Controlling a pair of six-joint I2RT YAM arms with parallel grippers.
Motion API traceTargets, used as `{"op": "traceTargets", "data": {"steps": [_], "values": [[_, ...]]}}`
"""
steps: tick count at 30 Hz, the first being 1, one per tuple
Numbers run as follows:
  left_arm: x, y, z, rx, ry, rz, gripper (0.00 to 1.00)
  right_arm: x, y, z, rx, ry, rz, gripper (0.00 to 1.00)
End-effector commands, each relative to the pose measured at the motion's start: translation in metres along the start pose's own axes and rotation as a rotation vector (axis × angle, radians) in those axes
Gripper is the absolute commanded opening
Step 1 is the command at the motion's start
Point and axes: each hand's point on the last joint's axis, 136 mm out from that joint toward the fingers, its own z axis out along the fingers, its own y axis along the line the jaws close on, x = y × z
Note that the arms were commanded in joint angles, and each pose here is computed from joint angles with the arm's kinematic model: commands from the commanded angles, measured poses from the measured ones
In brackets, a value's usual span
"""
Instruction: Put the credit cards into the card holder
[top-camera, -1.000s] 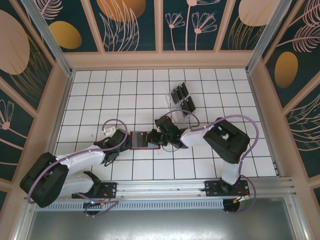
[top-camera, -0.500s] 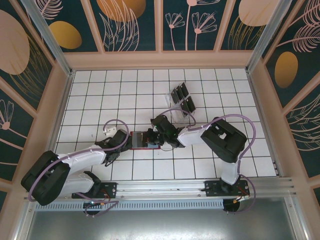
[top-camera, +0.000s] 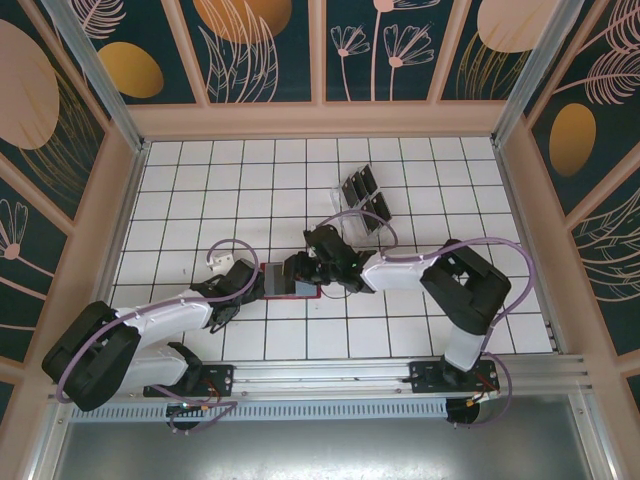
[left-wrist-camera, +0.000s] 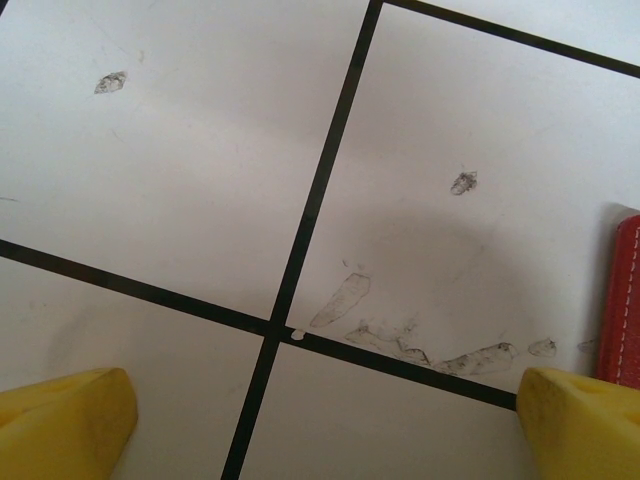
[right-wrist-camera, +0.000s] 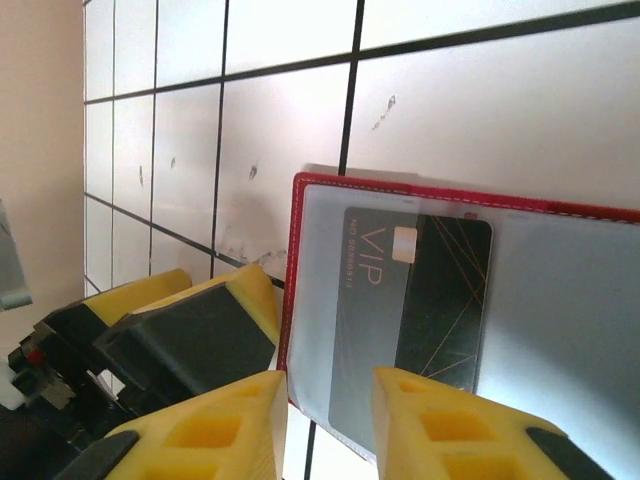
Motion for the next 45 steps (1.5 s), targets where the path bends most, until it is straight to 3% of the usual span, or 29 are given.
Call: {"op": "traceTargets", "data": {"steps": [1,17,39,45], "values": [[0.025,-0.012,0.006,0.089,0.103,-0.012,0.99,0.0,-0.017,-0.003,0.075,-0.01,-0.016,0.3],[0.025,-0.016,0.007,0.103,0.106,-0.004,0.98,0.009,-0.026,0.023,0.091,0.047,-0.013,0.3],[0.031,-0.02,0.009,0.124,0.119,-0.002,0.98,0.032,0.004,0.045,0.039,0.134,-0.063,0.29],[0.028,-0.023,0.006,0.132,0.113,-0.003,0.99,0.033,-0.009,0.036,0.063,0.114,-0.046,0.38]]}}
